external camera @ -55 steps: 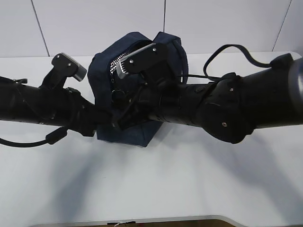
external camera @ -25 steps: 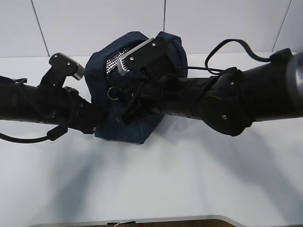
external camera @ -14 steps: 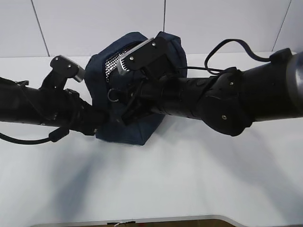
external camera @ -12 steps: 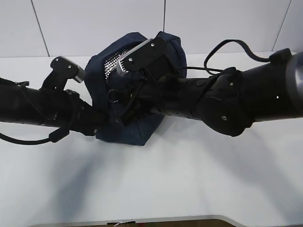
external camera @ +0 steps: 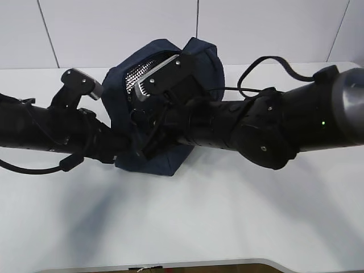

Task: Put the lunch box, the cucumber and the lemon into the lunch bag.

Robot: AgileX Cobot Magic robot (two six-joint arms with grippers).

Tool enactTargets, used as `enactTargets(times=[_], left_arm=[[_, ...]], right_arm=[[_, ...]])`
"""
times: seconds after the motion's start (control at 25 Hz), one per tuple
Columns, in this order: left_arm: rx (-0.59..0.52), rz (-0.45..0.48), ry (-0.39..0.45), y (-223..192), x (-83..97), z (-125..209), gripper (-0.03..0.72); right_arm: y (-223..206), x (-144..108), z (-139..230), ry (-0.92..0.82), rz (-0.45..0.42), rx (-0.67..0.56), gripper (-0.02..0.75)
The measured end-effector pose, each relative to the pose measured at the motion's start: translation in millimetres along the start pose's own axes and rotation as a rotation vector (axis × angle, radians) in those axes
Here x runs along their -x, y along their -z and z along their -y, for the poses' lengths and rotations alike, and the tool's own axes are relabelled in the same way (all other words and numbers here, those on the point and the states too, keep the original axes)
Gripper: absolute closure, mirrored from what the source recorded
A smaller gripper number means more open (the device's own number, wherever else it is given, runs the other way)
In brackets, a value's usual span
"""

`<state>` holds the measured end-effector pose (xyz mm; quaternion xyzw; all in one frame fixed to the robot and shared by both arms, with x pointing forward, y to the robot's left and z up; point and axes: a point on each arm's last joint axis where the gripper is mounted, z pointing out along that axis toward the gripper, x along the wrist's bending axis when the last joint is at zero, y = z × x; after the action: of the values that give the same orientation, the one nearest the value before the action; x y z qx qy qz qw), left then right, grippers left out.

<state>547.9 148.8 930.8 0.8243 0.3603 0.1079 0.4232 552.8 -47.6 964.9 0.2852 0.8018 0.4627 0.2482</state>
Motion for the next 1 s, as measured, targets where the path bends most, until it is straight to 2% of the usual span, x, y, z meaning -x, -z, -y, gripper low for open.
enactTargets(times=[0.16, 0.4, 0.48, 0.68, 1.0], left_arm=[[0.000, 0.000, 0.000, 0.0, 0.0, 0.0, 0.673], [0.001, 0.000, 0.002, 0.0, 0.0, -0.1, 0.673], [0.001, 0.000, 0.002, 0.0, 0.0, -0.1, 0.673], [0.001, 0.000, 0.002, 0.0, 0.0, -0.1, 0.673], [0.003, 0.004, 0.002, 0.0, 0.3, -0.3, 0.673]], right_arm=[[-3.3, -0.8, 3.6, -0.005, -0.003, -0.005, 0.488], [-3.1, 0.1, -1.9, -0.049, 0.006, 0.055, 0.482], [-3.8, 0.1, -2.6, -0.055, 0.006, 0.071, 0.451], [-12.3, -2.3, 4.2, -0.059, -0.003, 0.096, 0.313], [-20.1, 0.2, 9.7, -0.154, 0.030, 0.141, 0.287]])
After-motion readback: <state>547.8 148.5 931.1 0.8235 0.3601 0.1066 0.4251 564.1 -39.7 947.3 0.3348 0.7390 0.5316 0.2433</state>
